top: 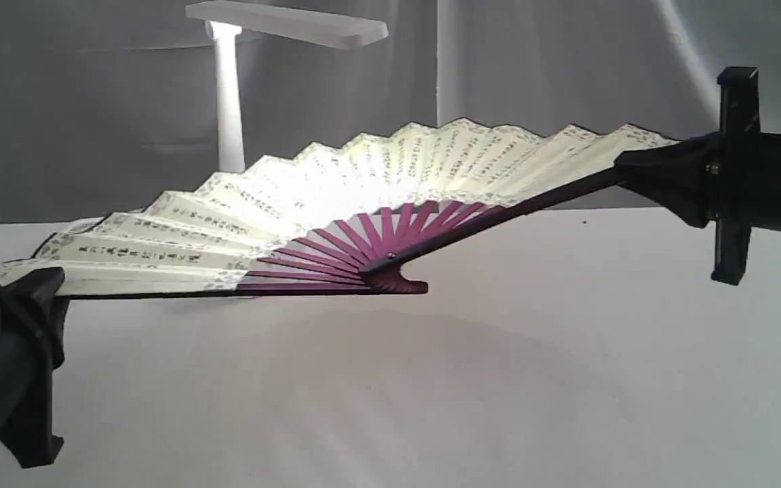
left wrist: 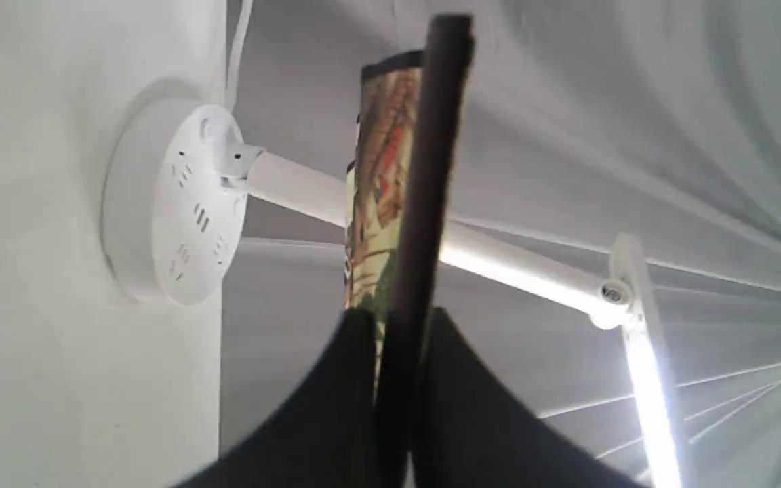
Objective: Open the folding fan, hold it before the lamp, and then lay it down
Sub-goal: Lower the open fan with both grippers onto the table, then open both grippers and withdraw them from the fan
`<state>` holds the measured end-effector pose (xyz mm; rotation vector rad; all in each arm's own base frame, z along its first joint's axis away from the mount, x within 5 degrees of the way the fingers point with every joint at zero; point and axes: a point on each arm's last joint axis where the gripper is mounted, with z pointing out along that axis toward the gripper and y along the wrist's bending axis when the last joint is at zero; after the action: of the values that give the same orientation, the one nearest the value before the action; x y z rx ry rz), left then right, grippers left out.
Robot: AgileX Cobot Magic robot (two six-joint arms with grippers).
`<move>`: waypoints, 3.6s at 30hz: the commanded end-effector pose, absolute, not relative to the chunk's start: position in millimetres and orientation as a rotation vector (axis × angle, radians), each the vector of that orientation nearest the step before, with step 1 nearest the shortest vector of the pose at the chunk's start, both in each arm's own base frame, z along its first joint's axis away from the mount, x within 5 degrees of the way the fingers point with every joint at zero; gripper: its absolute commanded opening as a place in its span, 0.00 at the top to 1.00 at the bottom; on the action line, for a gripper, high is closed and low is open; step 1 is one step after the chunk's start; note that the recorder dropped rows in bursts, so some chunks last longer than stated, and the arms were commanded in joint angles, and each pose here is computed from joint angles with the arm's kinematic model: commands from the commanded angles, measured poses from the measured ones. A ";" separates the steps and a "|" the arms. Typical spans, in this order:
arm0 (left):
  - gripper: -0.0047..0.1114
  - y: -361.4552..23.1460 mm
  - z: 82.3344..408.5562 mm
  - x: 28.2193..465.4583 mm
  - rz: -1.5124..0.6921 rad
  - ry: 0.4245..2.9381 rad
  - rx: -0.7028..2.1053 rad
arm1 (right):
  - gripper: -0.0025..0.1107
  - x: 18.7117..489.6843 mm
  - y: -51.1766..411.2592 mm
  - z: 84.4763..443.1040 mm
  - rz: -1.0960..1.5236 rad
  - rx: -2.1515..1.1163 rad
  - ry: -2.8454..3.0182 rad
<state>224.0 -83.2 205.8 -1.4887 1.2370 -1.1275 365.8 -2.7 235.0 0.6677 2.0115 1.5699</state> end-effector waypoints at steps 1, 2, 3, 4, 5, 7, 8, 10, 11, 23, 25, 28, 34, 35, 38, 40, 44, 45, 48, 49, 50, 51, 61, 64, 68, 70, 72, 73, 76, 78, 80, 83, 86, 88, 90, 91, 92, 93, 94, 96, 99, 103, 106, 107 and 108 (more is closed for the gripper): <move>0.96 -82.5 207.4 223.6 -1.124 1.247 -1.485 | 0.98 363.0 -10.3 222.2 1.425 0.692 2.074; 0.96 -82.7 207.0 223.5 -1.124 1.252 -1.487 | 0.98 361.9 -11.0 219.8 1.419 0.705 2.078; 0.96 -82.9 206.7 223.5 -1.123 1.256 -1.489 | 0.98 360.6 -11.6 217.4 1.415 0.718 2.082; 0.96 -83.3 206.1 223.4 -1.123 1.263 -1.493 | 0.98 358.7 -13.2 213.9 1.407 0.739 2.087; 0.96 -83.4 205.9 223.3 -1.122 1.266 -1.495 | 0.98 356.5 -15.1 210.4 1.401 0.759 2.091; 0.96 -84.3 204.4 223.8 -1.116 1.280 -1.497 | 0.98 351.6 -22.1 204.0 1.392 0.806 2.091; 0.96 -84.8 203.5 224.2 -1.113 1.287 -1.493 | 0.98 349.1 -24.7 200.9 1.390 0.826 2.092; 0.96 -88.3 197.8 225.9 -1.103 1.336 -1.478 | 0.98 344.2 -32.3 195.9 1.382 0.864 2.089; 0.96 -89.4 196.4 226.7 -1.102 1.345 -1.474 | 0.98 341.4 -35.6 193.2 1.382 0.883 2.088; 0.96 -118.4 174.7 253.9 -1.136 1.492 -1.396 | 0.98 327.3 -50.4 179.7 1.331 0.913 2.117; 0.96 -120.8 170.1 257.5 -1.122 1.503 -1.400 | 0.98 327.1 -52.8 177.1 1.285 0.921 2.136; 0.96 -124.6 160.9 261.0 -1.102 1.542 -1.400 | 0.98 326.6 -57.2 173.6 1.232 0.936 2.153; 0.96 -133.3 145.8 269.8 -1.112 1.573 -1.422 | 0.98 326.4 -63.3 167.8 1.199 0.970 2.159; 0.96 -134.7 143.4 270.7 -1.118 1.581 -1.428 | 0.98 326.6 -63.9 166.3 1.189 0.974 2.163; 0.96 -141.2 140.7 276.2 -1.150 1.596 -1.424 | 0.98 327.1 -64.3 159.5 1.189 0.988 2.180; 0.96 -144.2 139.1 279.9 -1.154 1.600 -1.418 | 0.98 327.7 -64.4 154.2 1.196 1.004 2.187; 0.96 -146.3 134.5 282.8 -1.143 1.611 -1.423 | 0.98 328.2 -64.5 144.1 1.202 1.023 2.209; 0.96 -146.2 132.0 282.8 -1.134 1.617 -1.429 | 0.98 328.3 -64.5 142.5 1.201 1.022 2.213; 0.96 -146.3 125.3 282.9 -1.113 1.633 -1.435 | 0.98 328.6 -65.2 140.0 1.188 1.019 2.218; 0.96 -146.3 124.0 282.9 -1.109 1.636 -1.436 | 0.98 328.8 -65.4 140.0 1.184 1.017 2.218; 0.96 -146.3 122.2 282.9 -1.104 1.640 -1.438 | 0.98 328.8 -65.4 140.0 1.181 1.010 2.219; 0.96 -146.3 120.4 282.9 -1.098 1.645 -1.440 | 0.96 328.8 -65.8 139.8 1.173 1.004 2.221; 0.95 -146.3 116.8 282.6 -1.081 1.663 -1.439 | 0.76 327.0 -67.0 128.7 1.125 0.999 2.284; 0.93 -147.8 116.7 282.3 -1.085 1.684 -1.418 | 0.76 325.4 -66.2 120.2 1.128 0.999 2.321; 0.86 -149.8 112.9 279.9 -1.058 1.756 -1.409 | 0.76 325.1 -65.9 112.8 1.136 1.016 2.336; 0.80 -150.1 110.5 278.5 -1.029 1.795 -1.400 | 0.76 325.3 -66.7 112.4 1.123 1.021 2.336; 0.75 -150.3 108.6 277.3 -0.997 1.837 -1.376 | 0.76 325.3 -66.7 112.4 1.123 1.021 2.336; 0.73 -150.3 108.1 277.0 -0.986 1.850 -1.361 | 0.76 325.3 -66.8 112.3 1.119 1.022 2.336; 0.68 -150.5 106.6 276.0 -0.966 1.877 -1.352 | 0.76 325.2 -67.2 111.9 1.112 1.022 2.339; 0.64 -150.7 104.6 274.6 -0.950 1.904 -1.362 | 0.76 325.1 -67.7 111.5 1.102 1.023 2.342; 0.59 -150.9 102.3 272.9 -0.932 1.932 -1.377 | 0.76 324.4 -68.3 110.3 1.080 1.013 2.359; 0.50 -151.2 98.0 269.4 -0.898 1.987 -1.407 | 0.76 322.3 -69.9 107.3 1.037 1.034 2.393; 0.42 -151.3 97.4 268.9 -0.882 2.008 -1.383 | 0.68 320.3 -70.6 105.3 1.010 1.038 2.425; 0.41 -151.0 97.8 268.6 -0.863 2.028 -1.332 | 0.59 319.1 -69.9 104.9 1.009 1.016 2.445; 0.41 -151.1 99.1 268.7 -0.842 2.054 -1.266 | 0.52 318.0 -69.2 104.6 1.010 0.994 2.464; 0.41 -151.2 101.3 268.8 -0.835 2.062 -1.229 | 0.48 317.0 -69.0 104.0 1.002 0.977 2.480; 0.41 -151.2 103.0 268.9 -0.833 2.066 -1.209 | 0.45 316.1 -68.8 103.6 0.998 0.959 2.496; 0.41 -151.4 105.8 269.0 -0.832 2.068 -1.183 | 0.44 315.5 -68.5 103.3 0.996 0.947 2.507; 0.41 -151.5 108.6 269.2 -0.830 2.071 -1.154 | 0.43 314.5 -68.4 102.8 0.989 0.928 2.524; 0.41 -151.6 114.3 269.3 -0.829 2.072 -1.106 | 0.43 313.0 -68.2 103.2 0.977 0.896 2.547; 0.41 -151.8 121.4 268.6 -0.843 2.069 -1.095 | 0.43 310.8 -68.8 109.5 0.938 0.835 2.572; 0.41 -151.6 127.5 266.9 -0.818 2.106 -1.016 | 0.43 308.2 -69.2 127.3 0.886 0.742 2.575; 0.41 -151.9 129.9 264.1 -0.786 2.158 -0.952 | 0.45 305.7 -68.4 139.1 0.866 0.688 2.575; 0.41 -152.3 131.4 262.9 -0.778 2.178 -0.922 | 0.46 304.8 -68.1 142.6 0.859 0.666 2.577; 0.41 -152.7 131.8 262.2 -0.770 2.195 -0.892 | 0.47 303.4 -67.6 146.8 0.853 0.639 2.580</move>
<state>263.5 -151.9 127.9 -0.9479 2.1744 -0.7780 306.1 -69.6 139.8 0.6888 2.5701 0.8602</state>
